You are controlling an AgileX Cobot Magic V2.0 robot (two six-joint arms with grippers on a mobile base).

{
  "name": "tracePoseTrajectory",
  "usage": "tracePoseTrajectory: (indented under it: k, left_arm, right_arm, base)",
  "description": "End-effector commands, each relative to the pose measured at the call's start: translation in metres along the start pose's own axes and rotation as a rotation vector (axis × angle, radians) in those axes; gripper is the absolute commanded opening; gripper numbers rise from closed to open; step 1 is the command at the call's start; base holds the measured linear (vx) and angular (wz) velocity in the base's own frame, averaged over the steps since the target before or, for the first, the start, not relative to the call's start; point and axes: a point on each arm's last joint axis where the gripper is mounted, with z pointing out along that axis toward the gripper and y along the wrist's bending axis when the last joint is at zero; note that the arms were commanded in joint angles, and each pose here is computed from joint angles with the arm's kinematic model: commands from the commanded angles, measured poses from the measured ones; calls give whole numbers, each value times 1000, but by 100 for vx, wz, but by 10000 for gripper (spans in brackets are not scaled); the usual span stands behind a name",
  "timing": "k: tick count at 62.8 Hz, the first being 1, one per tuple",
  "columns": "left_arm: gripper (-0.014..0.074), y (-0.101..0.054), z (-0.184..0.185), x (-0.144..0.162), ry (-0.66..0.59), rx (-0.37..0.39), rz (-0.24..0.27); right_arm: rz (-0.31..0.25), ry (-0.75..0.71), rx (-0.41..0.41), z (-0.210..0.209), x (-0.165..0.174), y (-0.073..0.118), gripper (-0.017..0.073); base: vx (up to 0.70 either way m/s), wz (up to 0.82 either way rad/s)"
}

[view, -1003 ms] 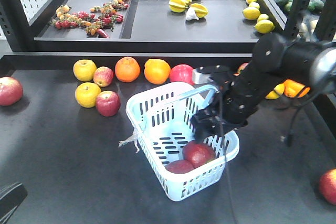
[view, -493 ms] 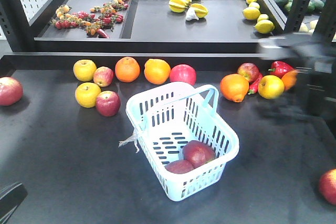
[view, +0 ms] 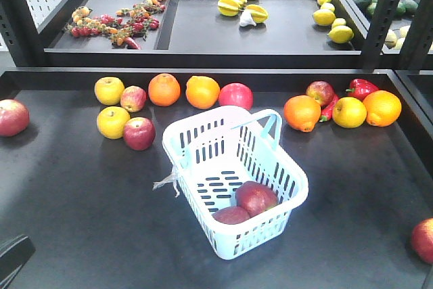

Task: Pick three apples into basket with both arms
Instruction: 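Reach the right gripper to a third red apple and grasp it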

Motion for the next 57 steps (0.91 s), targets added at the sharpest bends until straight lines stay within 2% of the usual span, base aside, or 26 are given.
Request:
tracePoseTrajectory:
  k: [1, 10, 19, 42, 57]
  left_arm:
    - [-8, 1, 0, -9, -30, -29, 3]
    - [-8, 3, 0, -10, -43, -51, 3]
    - [-8, 3, 0, -10, -47, -57, 3]
    - [-8, 3, 0, -10, -46, -56, 3]
    - [-8, 3, 0, -10, -46, -56, 3]
  right_arm:
    - [-4, -2, -2, 11, -12, -6, 222]
    - [12, 113, -10, 40, -21, -12, 508]
    - [16, 172, 3, 60, -30, -17, 732]
    - [55, 200, 18, 101, -54, -28, 694]
    - [43, 246, 49, 127, -66, -36, 680]
  base:
    - [0, 0]
    - [0, 0]
    - [0, 0]
    - [0, 0]
    - [0, 0]
